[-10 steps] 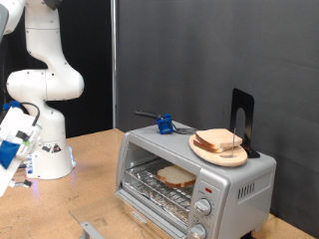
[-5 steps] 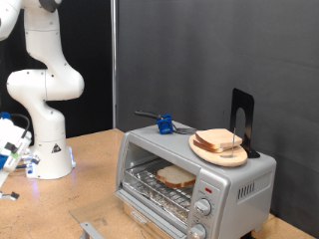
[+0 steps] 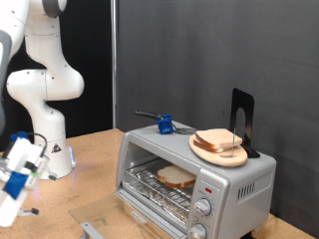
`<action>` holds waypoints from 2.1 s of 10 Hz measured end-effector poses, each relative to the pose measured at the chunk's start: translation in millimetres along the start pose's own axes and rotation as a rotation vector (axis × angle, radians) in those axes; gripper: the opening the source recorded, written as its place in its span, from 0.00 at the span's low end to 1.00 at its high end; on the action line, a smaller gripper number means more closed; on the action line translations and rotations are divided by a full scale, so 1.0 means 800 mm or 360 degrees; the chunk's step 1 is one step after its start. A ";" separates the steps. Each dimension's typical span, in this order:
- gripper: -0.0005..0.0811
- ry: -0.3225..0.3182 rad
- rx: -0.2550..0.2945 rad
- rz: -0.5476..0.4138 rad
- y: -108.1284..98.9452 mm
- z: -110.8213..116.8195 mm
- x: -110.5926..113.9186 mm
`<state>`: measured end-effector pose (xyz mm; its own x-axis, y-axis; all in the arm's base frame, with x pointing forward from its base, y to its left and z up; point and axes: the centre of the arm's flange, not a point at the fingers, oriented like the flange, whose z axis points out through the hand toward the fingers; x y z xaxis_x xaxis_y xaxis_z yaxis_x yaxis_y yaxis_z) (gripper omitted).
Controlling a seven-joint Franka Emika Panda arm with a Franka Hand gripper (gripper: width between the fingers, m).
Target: Make a piece of toast with the oven
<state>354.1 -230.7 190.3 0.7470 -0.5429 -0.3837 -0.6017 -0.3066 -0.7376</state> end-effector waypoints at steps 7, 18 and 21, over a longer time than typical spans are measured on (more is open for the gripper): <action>1.00 -0.0105 -0.0051 -0.0062 0.003 0.109 0.003; 1.00 -0.0379 0.0313 -0.0176 -0.100 0.061 -0.068; 1.00 -0.0343 0.0291 -0.0169 -0.125 0.054 -0.079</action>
<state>379.0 -132.2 264.2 0.8577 -0.3310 -0.3935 -0.4705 -0.1964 -0.8603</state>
